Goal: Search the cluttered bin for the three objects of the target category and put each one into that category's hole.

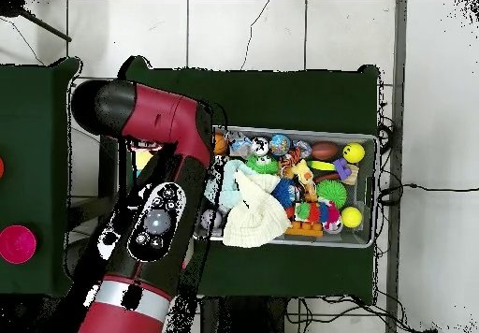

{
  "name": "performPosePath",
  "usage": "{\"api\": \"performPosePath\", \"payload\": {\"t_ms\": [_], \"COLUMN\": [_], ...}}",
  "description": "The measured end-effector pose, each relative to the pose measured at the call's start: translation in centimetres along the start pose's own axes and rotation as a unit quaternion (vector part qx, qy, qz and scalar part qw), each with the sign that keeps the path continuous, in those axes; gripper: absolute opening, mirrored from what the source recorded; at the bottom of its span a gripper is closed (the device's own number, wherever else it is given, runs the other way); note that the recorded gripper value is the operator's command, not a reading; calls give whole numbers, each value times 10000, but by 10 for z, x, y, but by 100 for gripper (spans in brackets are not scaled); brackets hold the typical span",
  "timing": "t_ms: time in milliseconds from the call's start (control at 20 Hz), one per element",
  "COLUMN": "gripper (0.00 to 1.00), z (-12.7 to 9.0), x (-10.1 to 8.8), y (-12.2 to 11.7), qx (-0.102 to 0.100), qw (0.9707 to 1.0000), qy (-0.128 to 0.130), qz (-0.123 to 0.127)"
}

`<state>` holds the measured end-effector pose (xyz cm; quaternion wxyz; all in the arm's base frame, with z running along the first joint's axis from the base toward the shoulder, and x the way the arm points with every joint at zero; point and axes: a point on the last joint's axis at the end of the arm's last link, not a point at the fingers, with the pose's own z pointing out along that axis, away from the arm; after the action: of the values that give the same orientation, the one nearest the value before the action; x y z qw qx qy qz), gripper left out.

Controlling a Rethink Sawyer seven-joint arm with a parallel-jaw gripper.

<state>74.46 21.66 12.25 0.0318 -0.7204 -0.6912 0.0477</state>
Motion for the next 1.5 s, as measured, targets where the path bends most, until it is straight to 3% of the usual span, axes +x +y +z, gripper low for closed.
{"api": "performPosePath", "payload": {"t_ms": [300,500,700,950,1200,1500], "gripper": [0,0,0,0,0,0], "z": [0,7,25,43,44,45], "x": [7,4,-13,-29,-35,-28], "y": [-1,3,2,-8,-18,-31], "qx": [-49,-323,-671,-773,-935,-1140], "qw": [10000,9995,9973,9957,9938,9912], "qy": [8,-70,-267,-410,-472,-580], "qz": [-10,17,153,288,382,345]}}
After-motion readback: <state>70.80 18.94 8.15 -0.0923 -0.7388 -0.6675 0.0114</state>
